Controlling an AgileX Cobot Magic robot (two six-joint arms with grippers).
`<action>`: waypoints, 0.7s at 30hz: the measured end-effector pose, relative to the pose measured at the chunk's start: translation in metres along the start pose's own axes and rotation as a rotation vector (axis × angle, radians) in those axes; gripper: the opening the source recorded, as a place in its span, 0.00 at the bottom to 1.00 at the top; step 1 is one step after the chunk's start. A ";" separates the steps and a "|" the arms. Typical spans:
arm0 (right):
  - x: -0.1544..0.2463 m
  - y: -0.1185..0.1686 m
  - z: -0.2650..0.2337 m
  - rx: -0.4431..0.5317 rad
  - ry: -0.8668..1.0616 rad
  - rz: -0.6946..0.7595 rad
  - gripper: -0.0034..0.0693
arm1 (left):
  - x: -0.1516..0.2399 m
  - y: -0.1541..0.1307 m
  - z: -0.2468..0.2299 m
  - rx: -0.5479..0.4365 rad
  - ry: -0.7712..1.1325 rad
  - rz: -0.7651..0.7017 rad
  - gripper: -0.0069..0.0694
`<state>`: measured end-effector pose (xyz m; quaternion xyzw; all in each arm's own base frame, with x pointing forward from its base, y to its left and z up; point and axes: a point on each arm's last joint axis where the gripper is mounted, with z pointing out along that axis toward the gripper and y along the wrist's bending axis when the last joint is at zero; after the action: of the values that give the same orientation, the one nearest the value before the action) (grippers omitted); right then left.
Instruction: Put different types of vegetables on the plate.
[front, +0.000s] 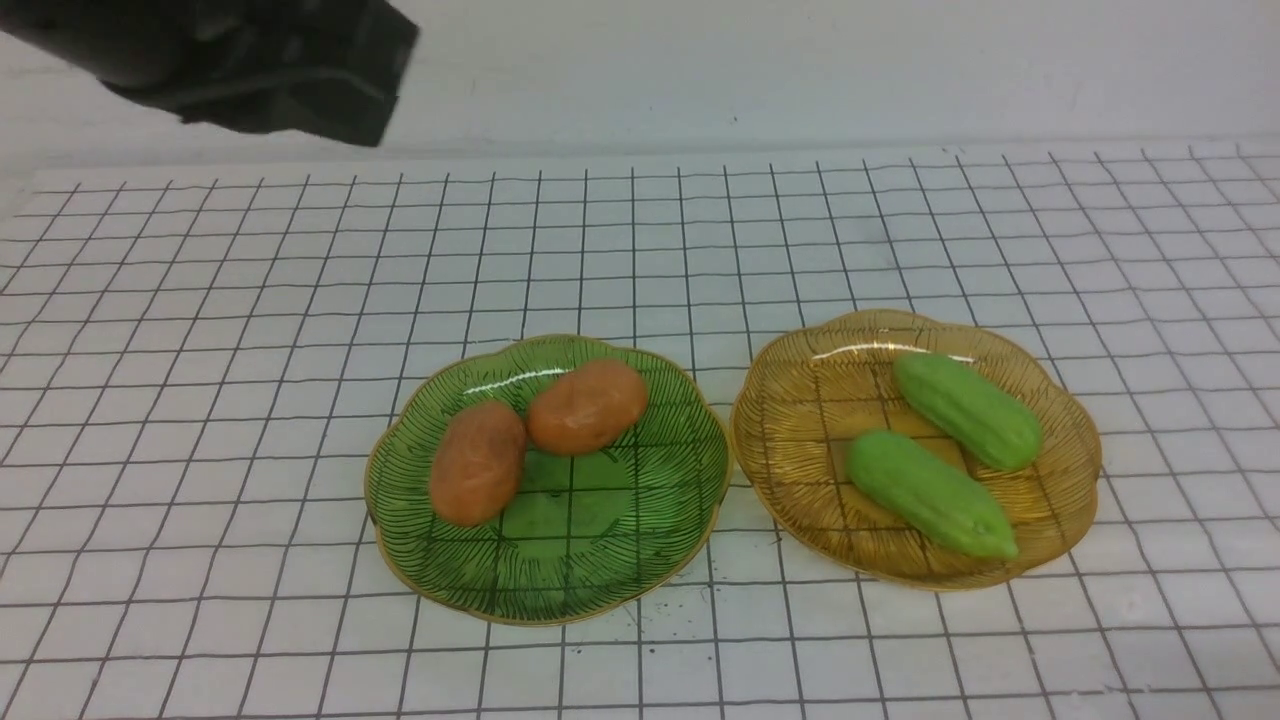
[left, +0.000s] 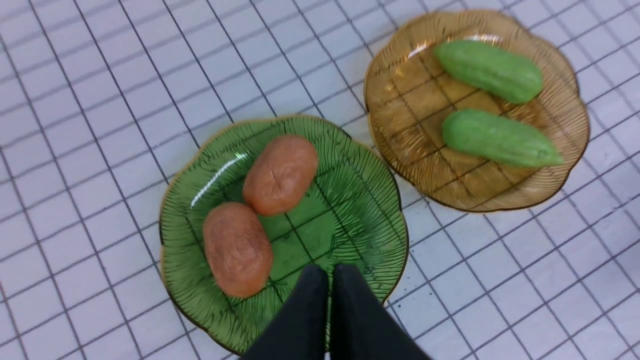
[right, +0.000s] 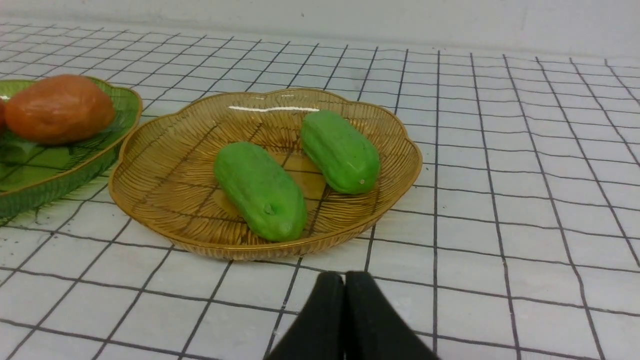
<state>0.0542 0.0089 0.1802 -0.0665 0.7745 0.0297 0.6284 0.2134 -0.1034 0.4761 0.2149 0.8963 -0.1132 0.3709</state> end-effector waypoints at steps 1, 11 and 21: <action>0.000 -0.001 0.000 0.018 0.002 0.001 0.03 | 0.010 -0.001 -0.013 0.001 -0.017 0.000 0.08; 0.000 -0.004 0.000 0.066 0.004 0.010 0.03 | 0.128 -0.004 -0.042 -0.017 0.014 -0.002 0.08; 0.000 -0.004 0.000 0.070 0.005 0.010 0.03 | 0.227 0.000 0.011 -0.022 -0.422 -0.035 0.08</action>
<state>0.0547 0.0049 0.1800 -0.0409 0.7770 0.0056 0.6282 0.0763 -0.0391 0.3062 0.1666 0.8037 -0.1521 0.5506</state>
